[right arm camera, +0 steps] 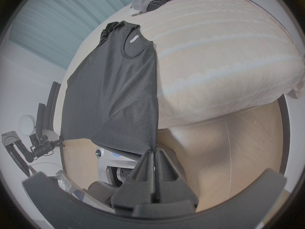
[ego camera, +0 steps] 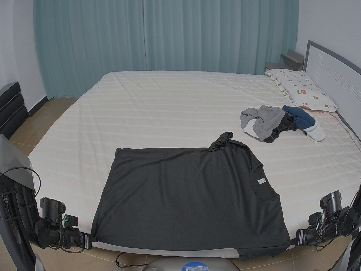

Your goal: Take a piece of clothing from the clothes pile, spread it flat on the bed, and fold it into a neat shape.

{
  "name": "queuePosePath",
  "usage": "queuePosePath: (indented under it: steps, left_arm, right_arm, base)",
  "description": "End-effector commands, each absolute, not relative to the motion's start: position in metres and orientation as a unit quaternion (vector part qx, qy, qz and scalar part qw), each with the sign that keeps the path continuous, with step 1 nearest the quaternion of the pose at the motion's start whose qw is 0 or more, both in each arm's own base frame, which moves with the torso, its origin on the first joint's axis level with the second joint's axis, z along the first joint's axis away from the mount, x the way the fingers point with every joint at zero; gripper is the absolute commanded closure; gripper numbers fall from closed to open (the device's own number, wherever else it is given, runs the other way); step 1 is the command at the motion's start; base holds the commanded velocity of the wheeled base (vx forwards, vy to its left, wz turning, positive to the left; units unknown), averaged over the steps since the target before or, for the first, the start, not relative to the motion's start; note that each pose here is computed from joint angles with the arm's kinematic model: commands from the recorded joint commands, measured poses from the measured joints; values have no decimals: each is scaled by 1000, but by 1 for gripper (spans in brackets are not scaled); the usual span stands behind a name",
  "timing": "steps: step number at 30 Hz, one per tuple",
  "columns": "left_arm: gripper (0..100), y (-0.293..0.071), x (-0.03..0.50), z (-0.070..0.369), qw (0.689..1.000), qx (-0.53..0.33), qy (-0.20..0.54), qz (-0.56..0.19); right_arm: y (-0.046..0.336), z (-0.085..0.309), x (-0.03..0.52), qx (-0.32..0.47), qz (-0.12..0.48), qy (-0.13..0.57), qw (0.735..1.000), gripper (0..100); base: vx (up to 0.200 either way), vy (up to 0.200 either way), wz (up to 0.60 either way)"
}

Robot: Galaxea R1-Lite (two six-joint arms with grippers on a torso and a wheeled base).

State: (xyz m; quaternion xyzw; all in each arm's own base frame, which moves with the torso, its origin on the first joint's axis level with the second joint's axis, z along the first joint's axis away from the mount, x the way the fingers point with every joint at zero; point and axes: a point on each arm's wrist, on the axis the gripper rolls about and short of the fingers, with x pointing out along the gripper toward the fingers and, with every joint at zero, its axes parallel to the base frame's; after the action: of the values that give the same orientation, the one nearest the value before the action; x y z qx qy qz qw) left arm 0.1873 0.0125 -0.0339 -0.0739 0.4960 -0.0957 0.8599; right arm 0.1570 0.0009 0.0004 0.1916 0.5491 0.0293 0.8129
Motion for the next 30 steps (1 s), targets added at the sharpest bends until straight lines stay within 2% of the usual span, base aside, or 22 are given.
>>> queuePosePath:
  steps: [1,11,16,21,25,30]
  left_arm:
    - [100,12,181,-23,863,-64,491,-96]
    - [100,11,170,-18,846,-22,530,-57]
    - [100,8,168,-19,841,-17,538,-60]
    - [100,8,179,-15,859,-30,508,-55]
    - [100,6,198,-8,889,-88,449,-27]
    - [100,-2,208,-4,900,-129,415,-22]
  right_arm:
    - [2,14,145,182,38,536,824,100]
    - [2,25,133,173,45,532,828,100]
    - [2,26,130,165,49,535,827,100]
    - [2,29,135,170,54,522,834,100]
    - [2,34,148,171,57,504,844,100]
    - [2,39,162,172,58,487,854,100]
  base:
    - [0,0,0]
    - [0,0,0]
    - [0,0,0]
    - [0,0,0]
    - [0,0,0]
    - [0,0,0]
